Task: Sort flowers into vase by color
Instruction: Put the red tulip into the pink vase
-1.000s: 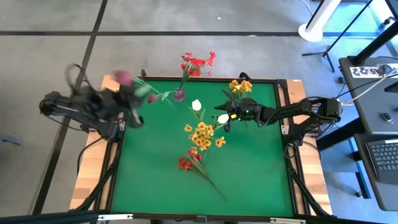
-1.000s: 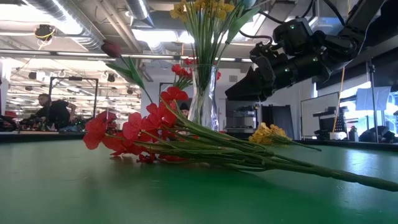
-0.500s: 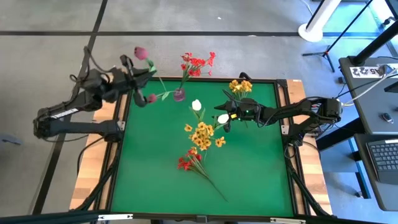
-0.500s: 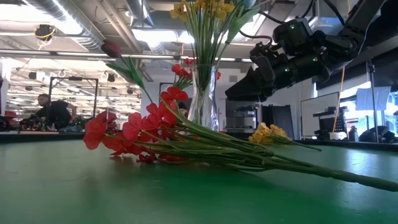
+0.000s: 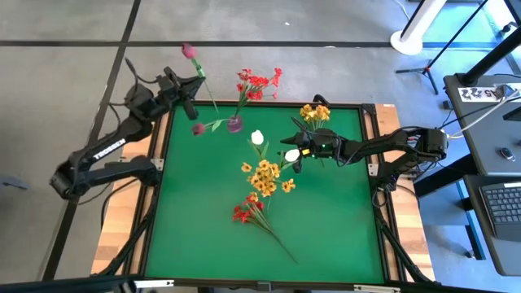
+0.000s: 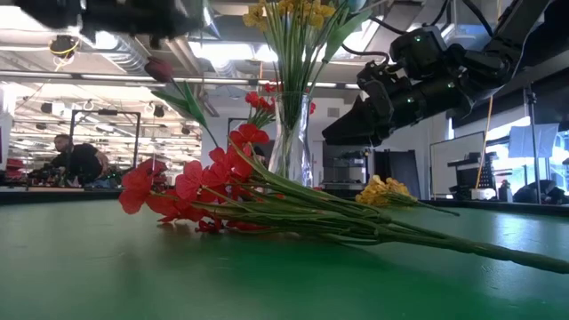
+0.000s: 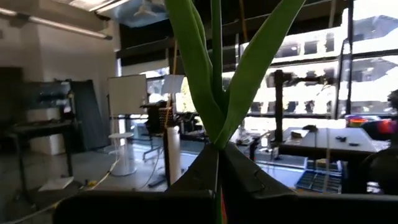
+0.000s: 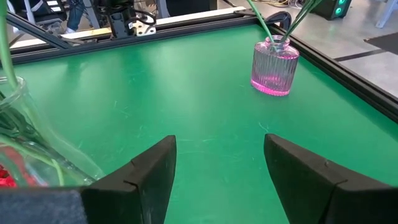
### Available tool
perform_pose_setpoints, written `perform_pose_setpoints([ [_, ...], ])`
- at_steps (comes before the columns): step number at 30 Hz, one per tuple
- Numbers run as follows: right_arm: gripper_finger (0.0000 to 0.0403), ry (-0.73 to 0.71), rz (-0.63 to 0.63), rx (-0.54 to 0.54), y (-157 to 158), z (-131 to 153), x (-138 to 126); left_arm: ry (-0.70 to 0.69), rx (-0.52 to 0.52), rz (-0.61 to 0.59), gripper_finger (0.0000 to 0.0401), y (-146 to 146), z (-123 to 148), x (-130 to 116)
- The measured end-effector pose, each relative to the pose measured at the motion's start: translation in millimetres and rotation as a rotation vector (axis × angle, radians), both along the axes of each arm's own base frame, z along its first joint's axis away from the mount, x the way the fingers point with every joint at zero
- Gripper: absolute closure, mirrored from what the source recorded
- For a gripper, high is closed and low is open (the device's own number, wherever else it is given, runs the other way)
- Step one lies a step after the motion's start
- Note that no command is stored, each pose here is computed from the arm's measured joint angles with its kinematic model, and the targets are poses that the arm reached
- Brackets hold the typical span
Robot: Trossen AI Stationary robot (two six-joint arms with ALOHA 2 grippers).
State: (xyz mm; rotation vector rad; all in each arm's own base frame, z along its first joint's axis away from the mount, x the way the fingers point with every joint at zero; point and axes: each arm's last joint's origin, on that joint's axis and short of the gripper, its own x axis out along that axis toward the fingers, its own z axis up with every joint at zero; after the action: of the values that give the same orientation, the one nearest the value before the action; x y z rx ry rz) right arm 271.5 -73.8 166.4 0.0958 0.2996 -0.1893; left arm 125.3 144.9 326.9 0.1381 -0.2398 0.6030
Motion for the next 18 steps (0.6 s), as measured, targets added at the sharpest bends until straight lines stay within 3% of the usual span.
perform_pose_setpoints([
  [8,0.0162,0.0,0.0,-0.004,0,0,0,-0.044,-0.097,0.117,0.0401,28,-68,-13],
  [18,0.0162,0.005,-0.023,-0.021,-1,0,0,-0.124,-0.115,-0.063,0.0401,36,-94,14],
])
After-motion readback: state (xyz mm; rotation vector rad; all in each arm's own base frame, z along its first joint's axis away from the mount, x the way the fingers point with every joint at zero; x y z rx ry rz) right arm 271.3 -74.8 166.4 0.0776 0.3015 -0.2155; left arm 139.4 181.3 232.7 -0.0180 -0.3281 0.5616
